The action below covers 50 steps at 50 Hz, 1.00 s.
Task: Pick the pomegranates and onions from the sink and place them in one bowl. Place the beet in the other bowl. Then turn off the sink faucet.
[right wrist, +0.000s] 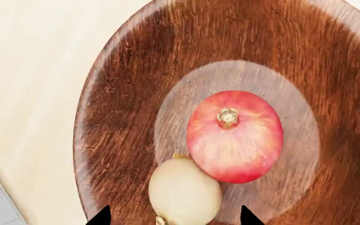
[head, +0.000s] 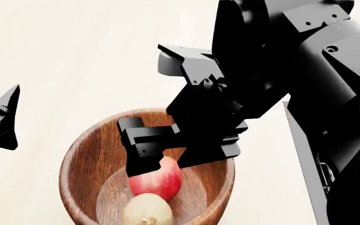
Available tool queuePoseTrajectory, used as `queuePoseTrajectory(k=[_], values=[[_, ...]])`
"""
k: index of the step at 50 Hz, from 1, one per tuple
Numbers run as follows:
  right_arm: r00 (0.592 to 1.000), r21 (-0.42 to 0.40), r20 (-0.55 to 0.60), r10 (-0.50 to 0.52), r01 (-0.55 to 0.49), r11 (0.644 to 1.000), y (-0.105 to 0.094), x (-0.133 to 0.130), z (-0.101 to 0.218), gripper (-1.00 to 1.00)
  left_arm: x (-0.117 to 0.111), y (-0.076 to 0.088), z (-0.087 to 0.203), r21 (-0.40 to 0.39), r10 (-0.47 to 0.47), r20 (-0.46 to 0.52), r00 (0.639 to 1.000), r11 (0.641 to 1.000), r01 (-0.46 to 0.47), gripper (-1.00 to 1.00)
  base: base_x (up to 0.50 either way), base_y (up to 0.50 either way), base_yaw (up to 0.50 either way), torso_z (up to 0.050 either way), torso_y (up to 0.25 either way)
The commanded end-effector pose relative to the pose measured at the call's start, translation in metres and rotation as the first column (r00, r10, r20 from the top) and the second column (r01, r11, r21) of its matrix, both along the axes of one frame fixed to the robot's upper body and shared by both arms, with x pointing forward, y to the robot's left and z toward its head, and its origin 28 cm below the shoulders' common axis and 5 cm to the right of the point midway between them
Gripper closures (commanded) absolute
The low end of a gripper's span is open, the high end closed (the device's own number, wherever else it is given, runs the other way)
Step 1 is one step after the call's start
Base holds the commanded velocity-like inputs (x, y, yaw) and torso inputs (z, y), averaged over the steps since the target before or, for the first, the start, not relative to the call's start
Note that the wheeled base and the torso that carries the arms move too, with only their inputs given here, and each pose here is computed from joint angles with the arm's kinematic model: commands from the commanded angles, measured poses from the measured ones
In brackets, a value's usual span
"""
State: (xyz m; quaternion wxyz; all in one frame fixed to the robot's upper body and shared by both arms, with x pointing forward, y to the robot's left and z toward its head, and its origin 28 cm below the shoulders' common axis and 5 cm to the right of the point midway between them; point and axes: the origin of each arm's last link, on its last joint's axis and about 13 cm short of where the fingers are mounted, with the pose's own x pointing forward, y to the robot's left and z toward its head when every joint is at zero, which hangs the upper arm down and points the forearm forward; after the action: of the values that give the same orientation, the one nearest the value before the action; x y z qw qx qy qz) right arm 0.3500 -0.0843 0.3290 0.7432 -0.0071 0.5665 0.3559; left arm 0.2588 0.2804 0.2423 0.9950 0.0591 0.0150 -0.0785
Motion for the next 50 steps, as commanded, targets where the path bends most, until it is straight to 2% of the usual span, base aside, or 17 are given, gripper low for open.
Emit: queuePoseTrajectory(k=[1, 9, 14, 20, 22, 25, 26, 29, 31, 32, 33, 34, 35, 37, 39, 41, 50], values=[[0.994, 0.021, 0.114, 0.008, -0.01, 1.0, 0.0, 0.0, 0.033, -1.0, 0.0, -0.001, 0.006, -0.03, -0.04, -0.01, 0.999, 0.999, 0.039, -1.0, 0.0, 0.0, 0.0, 0.0, 0.0], [0.951, 0.071, 0.307, -0.03, 0.009, 0.997, -0.011, -0.021, 0.054, -1.0, 0.0, -0.002, 0.007, -0.034, -0.042, -0.029, 0.999, 0.999, 0.041, -1.0, 0.0, 0.0, 0.0, 0.0, 0.0], [0.847, 0.159, 0.516, -0.131, 0.055, 0.986, -0.025, -0.045, 0.052, -1.0, 0.001, -0.004, 0.007, -0.032, -0.038, -0.03, 0.999, 0.999, 0.037, -1.0, 0.0, 0.0, 0.0, 0.0, 0.0], [0.608, 0.125, 0.773, -0.184, 0.138, 0.982, -0.05, -0.072, 0.007, -1.0, 0.001, -0.004, 0.008, -0.037, -0.025, -0.038, 0.999, 0.999, 0.023, -1.0, 0.0, 0.0, 0.0, 0.0, 0.0], [0.525, 0.188, 0.811, -0.259, 0.185, 0.964, -0.055, -0.084, -0.018, -1.0, 0.002, -0.006, 0.005, -0.033, -0.023, -0.042, 0.999, 0.999, 0.022, -1.0, 0.0, 0.0, 0.0, 0.0, 0.0], [0.305, 0.305, 0.88, -0.363, 0.221, 0.926, -0.059, -0.092, -0.043, -1.0, 0.001, -0.007, 0.001, -0.043, -0.022, -0.045, 0.999, 0.999, 0.02, -1.0, 0.0, 0.0, 0.0, 0.0, 0.0], [0.31, 0.321, 0.872, -0.378, 0.22, 0.921, -0.059, -0.093, -0.047, -1.0, 0.001, -0.007, 0.001, -0.044, -0.022, -0.046, 0.999, 0.999, 0.02, -1.0, 0.0, 0.0, 0.0, 0.0, 0.0], [0.203, 0.397, 0.874, -0.442, 0.227, 0.889, -0.058, -0.098, -0.076, -1.0, 0.001, -0.011, -0.002, -0.047, -0.017, -0.042, 0.999, 0.999, 0.016, -1.0, 0.0, 0.0, 0.0, 0.0, 0.0], [0.133, 0.34, 0.919, -0.372, 0.214, 0.916, -0.058, -0.099, -0.085, -1.0, 0.002, -0.012, -0.002, -0.051, -0.005, -0.023, 1.0, 0.999, 0.004, -1.0, 0.0, 0.0, 0.0, 0.0, 0.0], [0.225, 0.28, 0.915, -0.334, 0.242, 0.929, -0.058, -0.1, -0.093, -1.0, 0.002, -0.013, -0.004, -0.059, -0.002, -0.024, 1.0, 0.998, 0.001, -1.0, 0.0, 0.0, 0.0, 0.0, 0.0], [0.24, 0.284, 0.911, -0.336, 0.227, 0.932, -0.058, -0.101, -0.094, -1.0, 0.001, -0.013, -0.005, -0.058, 0.002, -0.021, 1.0, 0.998, -0.003, -1.0, 0.0, 0.0, 0.0, 0.0, 0.0], [0.141, 0.327, 0.92, -0.367, 0.243, 0.913, -0.06, -0.102, -0.089, -1.0, 0.001, -0.012, -0.006, -0.076, 0.006, -0.015, 1.0, 0.997, -0.007, -1.0, 0.0, 0.0, 0.0, 0.0, 0.0], [0.109, 0.339, 0.921, -0.373, 0.247, 0.908, -0.06, -0.103, -0.088, -1.0, 0.001, -0.012, -0.007, -0.078, 0.008, -0.013, 1.0, 0.997, -0.009, -1.0, 0.0, 0.0, 0.0, 0.0, 0.0], [0.087, 0.368, 0.916, -0.391, 0.197, 0.908, -0.06, -0.106, -0.085, -1.0, 0.001, -0.013, -0.011, -0.085, 0.007, -0.01, 1.0, 0.996, -0.008, -1.0, 0.0, 0.0, 0.0, 0.0, 0.0], [0.069, 0.508, 0.851, -0.52, 0.137, 0.85, -0.06, -0.112, -0.083, -1.0, -0.001, -0.014, -0.014, -0.102, 0.007, -0.001, 1.0, 0.995, -0.008, -1.0, 0.0, 0.0, 0.0, 0.0, 0.0], [0.039, 0.461, 0.882, -0.47, 0.145, 0.876, -0.06, -0.117, -0.084, -1.0, -0.002, -0.016, -0.017, -0.102, 0.007, 0.004, 1.0, 0.995, -0.007, -1.0, 0.0, 0.0, 0.0, 0.0, 0.0], [0.121, 0.407, 0.894, -0.431, 0.183, 0.895, -0.059, -0.129, -0.091, -1.0, -0.001, -0.018, -0.014, -0.089, 0.012, 0.031, 0.999, 0.996, -0.009, -1.0, 0.0, 0.0, 0.0, 0.0, 0.0]])
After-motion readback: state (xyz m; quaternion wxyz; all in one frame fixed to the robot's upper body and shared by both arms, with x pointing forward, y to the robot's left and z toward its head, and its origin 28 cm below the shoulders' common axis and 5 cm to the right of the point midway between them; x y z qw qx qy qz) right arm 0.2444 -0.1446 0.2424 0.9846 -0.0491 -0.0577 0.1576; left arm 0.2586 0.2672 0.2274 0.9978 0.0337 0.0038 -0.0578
